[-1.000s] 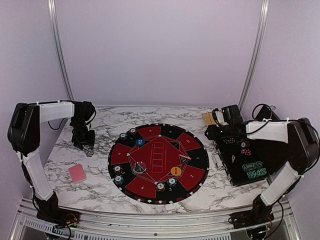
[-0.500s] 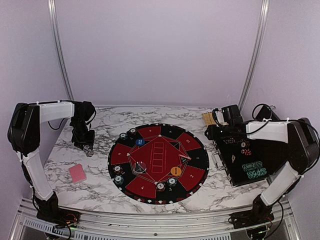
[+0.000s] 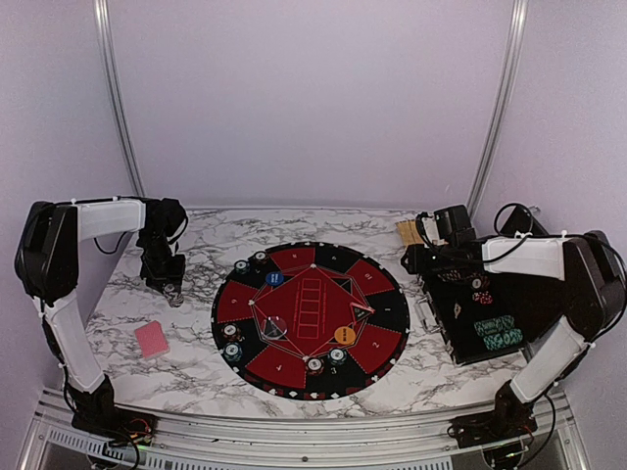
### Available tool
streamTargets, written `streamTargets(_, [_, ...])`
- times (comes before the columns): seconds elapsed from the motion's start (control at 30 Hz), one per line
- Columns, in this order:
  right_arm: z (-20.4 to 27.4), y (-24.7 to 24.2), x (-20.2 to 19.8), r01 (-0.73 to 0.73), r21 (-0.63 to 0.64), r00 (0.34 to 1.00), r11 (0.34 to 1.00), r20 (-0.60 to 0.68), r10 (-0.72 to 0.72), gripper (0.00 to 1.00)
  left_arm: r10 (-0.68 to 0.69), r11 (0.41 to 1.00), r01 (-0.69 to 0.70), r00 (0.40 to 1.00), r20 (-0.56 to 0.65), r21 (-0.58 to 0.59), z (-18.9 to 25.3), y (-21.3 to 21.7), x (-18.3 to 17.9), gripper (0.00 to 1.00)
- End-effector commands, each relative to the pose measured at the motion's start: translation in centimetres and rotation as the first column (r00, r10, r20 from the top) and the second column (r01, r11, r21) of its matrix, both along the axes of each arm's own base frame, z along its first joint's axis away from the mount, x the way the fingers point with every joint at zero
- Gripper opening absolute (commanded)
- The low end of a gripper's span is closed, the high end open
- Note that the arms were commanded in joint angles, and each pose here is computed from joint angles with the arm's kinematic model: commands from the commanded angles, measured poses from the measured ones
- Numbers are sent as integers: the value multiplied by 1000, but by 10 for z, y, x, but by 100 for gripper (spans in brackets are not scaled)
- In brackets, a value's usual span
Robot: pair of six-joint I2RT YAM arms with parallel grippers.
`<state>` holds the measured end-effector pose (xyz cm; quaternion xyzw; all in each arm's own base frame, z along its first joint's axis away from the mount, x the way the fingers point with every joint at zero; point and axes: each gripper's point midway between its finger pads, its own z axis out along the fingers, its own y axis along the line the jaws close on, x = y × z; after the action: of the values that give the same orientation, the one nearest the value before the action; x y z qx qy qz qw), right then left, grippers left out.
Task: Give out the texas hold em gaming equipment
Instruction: Pick up the pile of poker chips from the pile of poker chips.
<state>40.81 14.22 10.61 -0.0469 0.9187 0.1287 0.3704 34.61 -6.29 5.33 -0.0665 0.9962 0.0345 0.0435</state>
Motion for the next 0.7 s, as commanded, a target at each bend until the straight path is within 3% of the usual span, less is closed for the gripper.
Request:
streamTargets(0.0, [11,-4,8,18,2,999,1000,29,-18,53,3,1000,-2,1000,-19,9,-1,5,-2,43])
streamTargets(0.67, [11,-4,8,20,3,999,1000,26,-20,53,-11,1000,11,1000,17,8,17,5,4,39])
